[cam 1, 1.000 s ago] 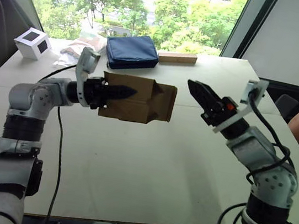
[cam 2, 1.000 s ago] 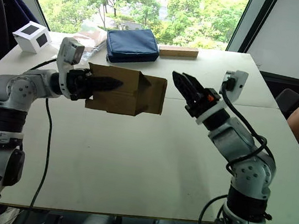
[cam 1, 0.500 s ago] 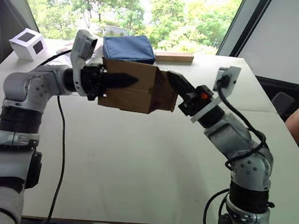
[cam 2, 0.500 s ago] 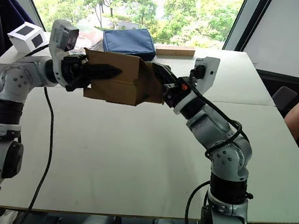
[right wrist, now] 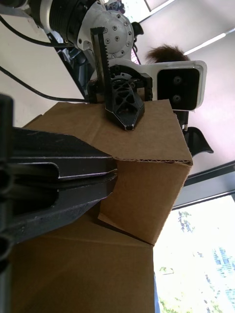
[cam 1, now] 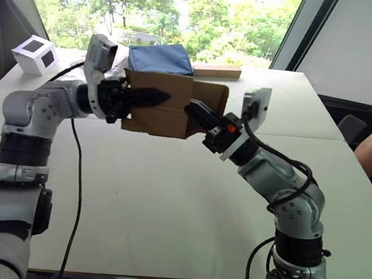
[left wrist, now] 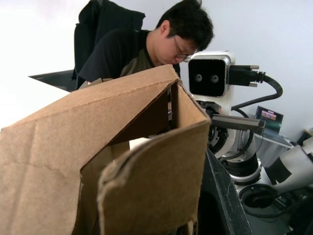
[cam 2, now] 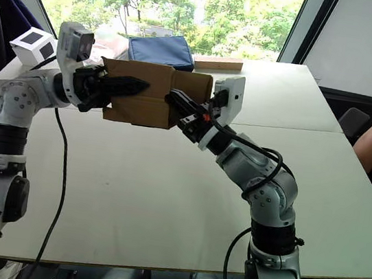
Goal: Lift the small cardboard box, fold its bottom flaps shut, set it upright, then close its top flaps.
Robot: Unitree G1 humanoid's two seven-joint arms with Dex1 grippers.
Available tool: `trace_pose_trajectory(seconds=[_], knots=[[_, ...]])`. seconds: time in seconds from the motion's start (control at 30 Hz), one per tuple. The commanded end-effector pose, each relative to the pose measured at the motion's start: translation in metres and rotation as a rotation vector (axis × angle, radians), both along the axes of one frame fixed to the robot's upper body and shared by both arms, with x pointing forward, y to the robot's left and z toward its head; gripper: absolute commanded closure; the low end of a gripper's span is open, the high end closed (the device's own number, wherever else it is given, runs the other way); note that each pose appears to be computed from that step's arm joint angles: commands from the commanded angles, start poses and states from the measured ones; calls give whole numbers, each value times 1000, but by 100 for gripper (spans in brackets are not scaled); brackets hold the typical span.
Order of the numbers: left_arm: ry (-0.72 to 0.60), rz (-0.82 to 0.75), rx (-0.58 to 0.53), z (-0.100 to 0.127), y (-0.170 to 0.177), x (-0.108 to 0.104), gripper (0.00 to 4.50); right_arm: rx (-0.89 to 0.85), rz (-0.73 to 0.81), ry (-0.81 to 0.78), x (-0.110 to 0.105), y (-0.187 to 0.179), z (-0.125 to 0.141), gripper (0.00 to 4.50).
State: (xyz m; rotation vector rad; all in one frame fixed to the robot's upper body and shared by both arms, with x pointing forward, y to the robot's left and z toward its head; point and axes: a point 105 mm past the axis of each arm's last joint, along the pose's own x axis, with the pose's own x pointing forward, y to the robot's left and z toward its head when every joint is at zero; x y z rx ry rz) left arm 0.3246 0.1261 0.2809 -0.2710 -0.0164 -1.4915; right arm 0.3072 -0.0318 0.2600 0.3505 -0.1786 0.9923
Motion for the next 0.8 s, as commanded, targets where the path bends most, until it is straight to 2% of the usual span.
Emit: trace_pose_trajectory(seconds=[0.03,0.13,0.37,0.43,0.6,0.8], knots=[[-36,10,-20,8,3,-1,450,14,23,-102,-12,1,18,448],[-34,34,-30,9,6,2,450,-90,-46,-182,-11,-10,17,448],[-3,65,-66,8,14,6,450,-158,-17,-212,-20,-44,23,448],[-2,67,-69,9,14,6,450,-185,-19,-179,-20,-56,16,448],[-7,61,-77,12,13,6,450,-368,16,-71,-21,-65,-22,448],[-10,32,-77,15,8,2,450,-371,20,-85,-11,-52,-25,448]])
